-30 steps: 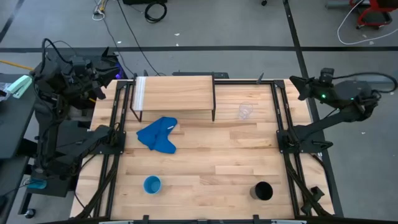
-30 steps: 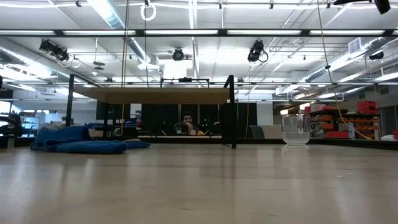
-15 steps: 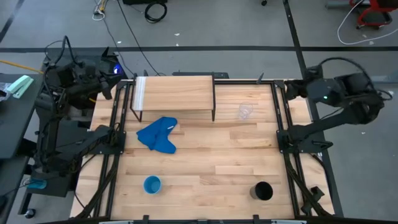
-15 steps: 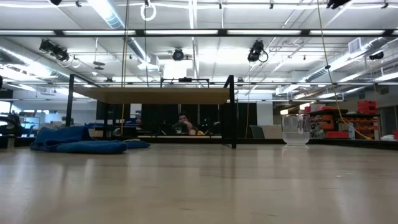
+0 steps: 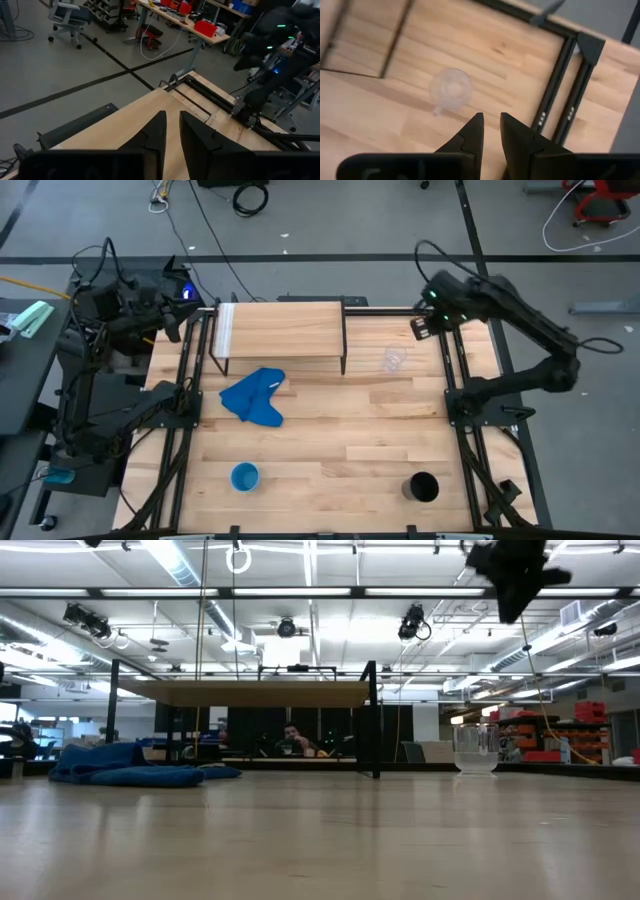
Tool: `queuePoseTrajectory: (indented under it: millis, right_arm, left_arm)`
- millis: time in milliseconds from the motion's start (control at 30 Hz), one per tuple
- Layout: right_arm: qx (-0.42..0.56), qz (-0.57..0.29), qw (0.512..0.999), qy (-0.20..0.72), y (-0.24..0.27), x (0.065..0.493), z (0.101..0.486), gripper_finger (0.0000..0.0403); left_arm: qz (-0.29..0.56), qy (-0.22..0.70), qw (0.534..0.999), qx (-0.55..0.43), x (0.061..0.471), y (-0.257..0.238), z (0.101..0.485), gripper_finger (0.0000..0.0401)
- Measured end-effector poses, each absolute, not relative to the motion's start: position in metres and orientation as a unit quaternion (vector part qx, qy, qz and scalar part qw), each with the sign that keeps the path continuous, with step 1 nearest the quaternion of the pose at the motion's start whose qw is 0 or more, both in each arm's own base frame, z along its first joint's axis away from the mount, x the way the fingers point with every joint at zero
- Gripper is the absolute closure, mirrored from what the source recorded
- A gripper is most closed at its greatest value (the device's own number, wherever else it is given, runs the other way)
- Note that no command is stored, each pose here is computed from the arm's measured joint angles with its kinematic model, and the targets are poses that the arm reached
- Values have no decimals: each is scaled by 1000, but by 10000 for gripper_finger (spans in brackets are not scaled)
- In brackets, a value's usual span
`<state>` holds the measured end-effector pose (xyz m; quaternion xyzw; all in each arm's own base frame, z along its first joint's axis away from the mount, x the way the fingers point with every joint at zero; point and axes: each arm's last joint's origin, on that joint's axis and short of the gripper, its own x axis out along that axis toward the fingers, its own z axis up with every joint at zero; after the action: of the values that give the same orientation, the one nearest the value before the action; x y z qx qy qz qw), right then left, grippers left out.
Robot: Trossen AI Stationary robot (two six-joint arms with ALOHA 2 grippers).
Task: Stack small to large cups/mugs on shelf
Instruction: Move the transparent mug to the middle of the table
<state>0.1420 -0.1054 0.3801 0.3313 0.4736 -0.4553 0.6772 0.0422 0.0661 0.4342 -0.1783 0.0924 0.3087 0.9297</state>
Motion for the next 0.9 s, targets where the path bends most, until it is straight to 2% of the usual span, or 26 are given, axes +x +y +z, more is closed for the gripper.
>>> queuePoseTrajectory:
  millis: [200,467,633,900]
  right_arm:
    - [336,-424,643,542,-137,162,356,332]
    - [341,-370,622,599,-146,182,305,332]
    - [345,-358,641,585,-145,183,271,332]
    - [357,-368,648,564,-149,182,248,332]
  left_arm:
    - [308,96,929,-179,42,66,433,339]
    - [313,102,928,-173,42,66,433,325]
    - [317,105,926,-174,42,68,432,314]
    - [320,122,919,-194,48,83,428,302]
